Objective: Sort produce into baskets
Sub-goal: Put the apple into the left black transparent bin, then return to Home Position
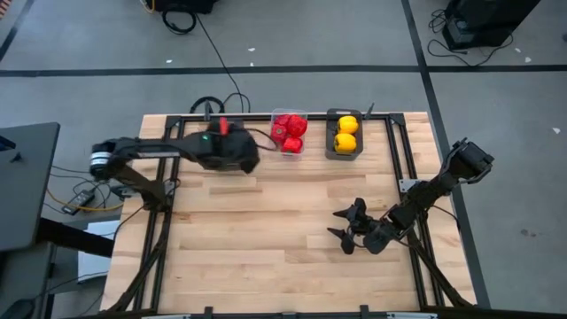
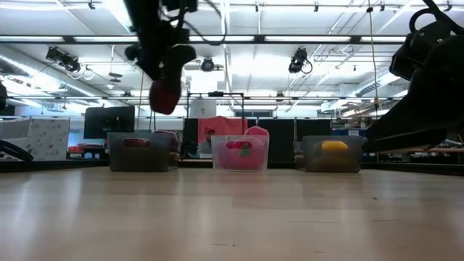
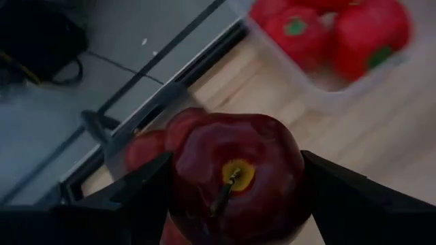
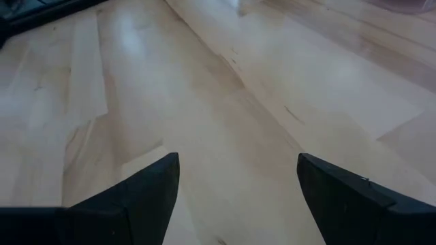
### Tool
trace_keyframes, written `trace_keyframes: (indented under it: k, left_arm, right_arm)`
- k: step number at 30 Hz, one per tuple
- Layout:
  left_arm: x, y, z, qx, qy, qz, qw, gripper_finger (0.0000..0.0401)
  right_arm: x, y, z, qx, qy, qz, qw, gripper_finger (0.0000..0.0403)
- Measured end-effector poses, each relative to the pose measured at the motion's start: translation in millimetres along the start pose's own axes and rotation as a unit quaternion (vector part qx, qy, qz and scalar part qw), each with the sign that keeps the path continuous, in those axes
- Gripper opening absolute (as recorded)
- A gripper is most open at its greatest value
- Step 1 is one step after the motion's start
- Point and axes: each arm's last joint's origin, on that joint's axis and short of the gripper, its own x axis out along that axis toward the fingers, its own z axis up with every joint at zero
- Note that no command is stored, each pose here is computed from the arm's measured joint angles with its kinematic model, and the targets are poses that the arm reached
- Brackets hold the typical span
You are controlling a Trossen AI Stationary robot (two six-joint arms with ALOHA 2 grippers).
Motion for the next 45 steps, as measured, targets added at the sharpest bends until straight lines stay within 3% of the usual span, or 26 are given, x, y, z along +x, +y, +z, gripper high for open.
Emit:
trace_keyframes:
  k: [5,11,18,25,27,31,39,45]
  left_arm:
    - [22.2,32.5,-20.9,-0.084,-0.019,-0.023,0.996,0.0295]
    - [53.8,44.3,-51.6,-0.143,-0.034,-0.056,0.987,0.0296]
    - [70.7,43.5,-68.2,-0.165,-0.054,-0.051,0.984,0.0308]
    - [74.0,41.5,-76.5,-0.12,-0.016,-0.07,0.99,0.0378]
    - [71.6,41.7,-74.8,-0.108,-0.01,-0.077,0.991,0.0393]
    - [65.1,44.9,-71.9,-0.096,-0.007,-0.073,0.993,0.0383]
    - [23.1,67.8,-50.7,-0.119,-0.096,-0.085,0.985,0.0377]
    - [-16.3,88.8,-54.6,-0.137,-0.147,-0.103,0.974,0.0376]
  right_arm:
    - [-2.6,0.2,-2.9,0.005,0.002,-0.002,1.0,0.0307]
    - [-2.7,-0.1,-2.7,0.004,-0.005,-0.008,1.0,0.0307]
    - [-2.0,-0.4,-1.8,0.007,-0.008,-0.01,1.0,0.0307]
    - [-2.0,-0.7,-1.3,0.017,-0.016,-0.016,1.0,0.0307]
    - [-2.0,-0.8,-1.1,0.019,-0.019,-0.017,0.999,0.0307]
    - [-2.0,0.4,0.3,0.027,-0.027,-0.015,0.999,0.0307]
    - [0.1,0.2,3.7,0.037,-0.039,-0.018,0.998,0.0307]
    - [2.0,-2.3,13.3,0.031,-0.051,-0.025,0.998,0.0306]
